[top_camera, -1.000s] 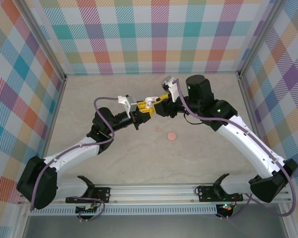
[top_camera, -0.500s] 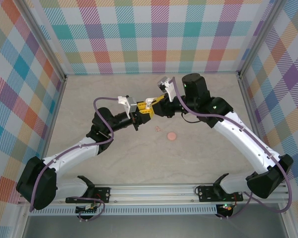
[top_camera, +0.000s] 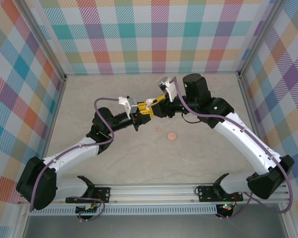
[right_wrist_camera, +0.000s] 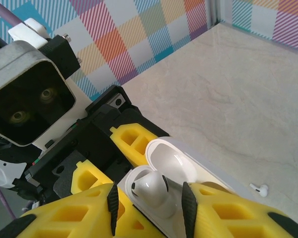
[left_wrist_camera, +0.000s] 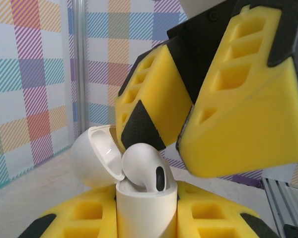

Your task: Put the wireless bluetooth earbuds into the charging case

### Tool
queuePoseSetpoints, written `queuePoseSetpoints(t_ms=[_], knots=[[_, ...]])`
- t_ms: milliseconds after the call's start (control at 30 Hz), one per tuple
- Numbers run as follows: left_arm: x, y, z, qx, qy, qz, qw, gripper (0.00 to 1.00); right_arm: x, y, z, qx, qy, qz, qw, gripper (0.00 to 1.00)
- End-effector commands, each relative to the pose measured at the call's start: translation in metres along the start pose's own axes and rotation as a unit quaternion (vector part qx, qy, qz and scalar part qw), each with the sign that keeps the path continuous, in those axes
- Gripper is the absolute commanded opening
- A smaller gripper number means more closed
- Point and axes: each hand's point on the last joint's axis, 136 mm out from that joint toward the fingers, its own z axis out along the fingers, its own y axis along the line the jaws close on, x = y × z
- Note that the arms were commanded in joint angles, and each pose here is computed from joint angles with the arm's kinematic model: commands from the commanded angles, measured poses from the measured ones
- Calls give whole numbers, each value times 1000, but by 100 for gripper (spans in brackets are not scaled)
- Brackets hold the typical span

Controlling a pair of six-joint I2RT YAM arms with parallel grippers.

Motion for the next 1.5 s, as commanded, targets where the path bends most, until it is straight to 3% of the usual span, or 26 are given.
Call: queuePoseSetpoints(t_ms=[0,333,733,1100,1467], knots=[[-21,-10,0,17,-35,41,998,3,-20,-5,-26,40,-56,-2,998,42],[-22,-7,5,37,-37,31,998,2,-18,-30,-50,85,-79,35,993,42],[-25,-1,7,40,-33,15,999,2,-8,-35,-47,78,-64,46,994,43],[-22,-2,7,47,-24,13,999,2,-1,-8,-29,-29,-24,38,999,42],[-19,0,9,45,-12,11,999,2,-1,7,-13,-65,-1,25,998,39]])
